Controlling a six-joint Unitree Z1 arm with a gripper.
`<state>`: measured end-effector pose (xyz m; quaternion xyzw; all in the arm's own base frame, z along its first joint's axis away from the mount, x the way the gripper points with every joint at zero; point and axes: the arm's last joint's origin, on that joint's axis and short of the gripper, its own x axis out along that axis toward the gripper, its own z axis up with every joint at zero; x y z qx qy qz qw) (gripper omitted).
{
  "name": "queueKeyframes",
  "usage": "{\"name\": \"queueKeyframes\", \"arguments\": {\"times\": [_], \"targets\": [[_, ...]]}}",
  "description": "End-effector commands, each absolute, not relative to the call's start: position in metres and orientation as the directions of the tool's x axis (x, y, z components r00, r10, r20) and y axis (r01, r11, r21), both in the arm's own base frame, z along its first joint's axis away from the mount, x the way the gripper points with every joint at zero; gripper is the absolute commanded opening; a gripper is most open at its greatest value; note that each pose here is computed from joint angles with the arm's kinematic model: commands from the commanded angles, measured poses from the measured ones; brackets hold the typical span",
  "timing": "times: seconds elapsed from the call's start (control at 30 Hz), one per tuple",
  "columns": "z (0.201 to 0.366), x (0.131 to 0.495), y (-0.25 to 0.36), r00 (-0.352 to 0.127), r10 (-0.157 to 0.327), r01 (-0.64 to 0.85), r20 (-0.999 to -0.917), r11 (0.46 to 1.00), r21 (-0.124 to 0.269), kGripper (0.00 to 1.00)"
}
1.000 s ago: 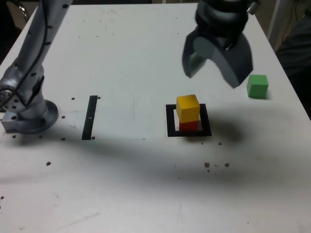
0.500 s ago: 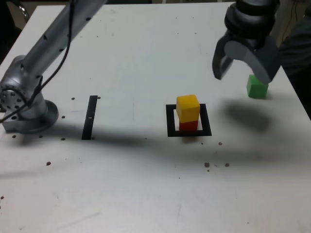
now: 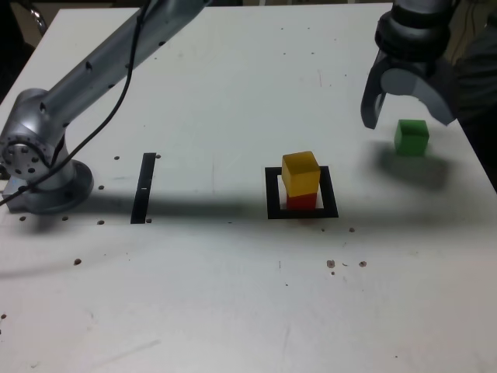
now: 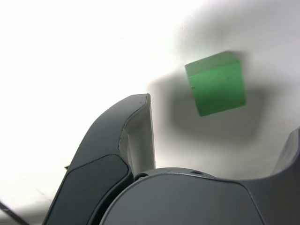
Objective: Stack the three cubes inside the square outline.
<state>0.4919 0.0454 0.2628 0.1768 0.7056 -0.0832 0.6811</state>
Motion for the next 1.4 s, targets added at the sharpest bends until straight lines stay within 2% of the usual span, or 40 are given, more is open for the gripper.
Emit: {"name": "queueKeyframes", "arguments": {"times": [0.0, 0.2, 0.43, 0.77, 1.03, 1.13, 1.2, 1.37], "targets": [[0.26, 0.492, 0.049, -0.022, 0.127, 0.301, -0.9916, 0.947, 0.115, 0.99], [0.264, 0.495, 0.049, 0.011, 0.1, 0.098, -0.995, 0.99, 0.1, 0.99], [0.263, 0.501, 0.048, 0.04, 0.07, 0.063, -0.9967, 0.995, 0.072, 0.99], [0.232, 0.508, 0.054, -0.024, 0.035, 0.056, -0.9991, 0.998, 0.033, 0.97], [0.213, 0.515, 0.062, -0.037, 0.015, 0.045, -0.9992, 0.999, 0.013, 0.91], [0.21, 0.516, 0.063, -0.039, 0.015, 0.04, -0.9991, 0.999, 0.013, 0.85], [0.21, 0.517, 0.064, -0.036, 0.016, 0.036, -0.9992, 0.999, 0.015, 0.76], [0.213, 0.52, 0.065, -0.003, 0.025, 0.03, -0.9997, 0.999, 0.025, 0.39]]}}
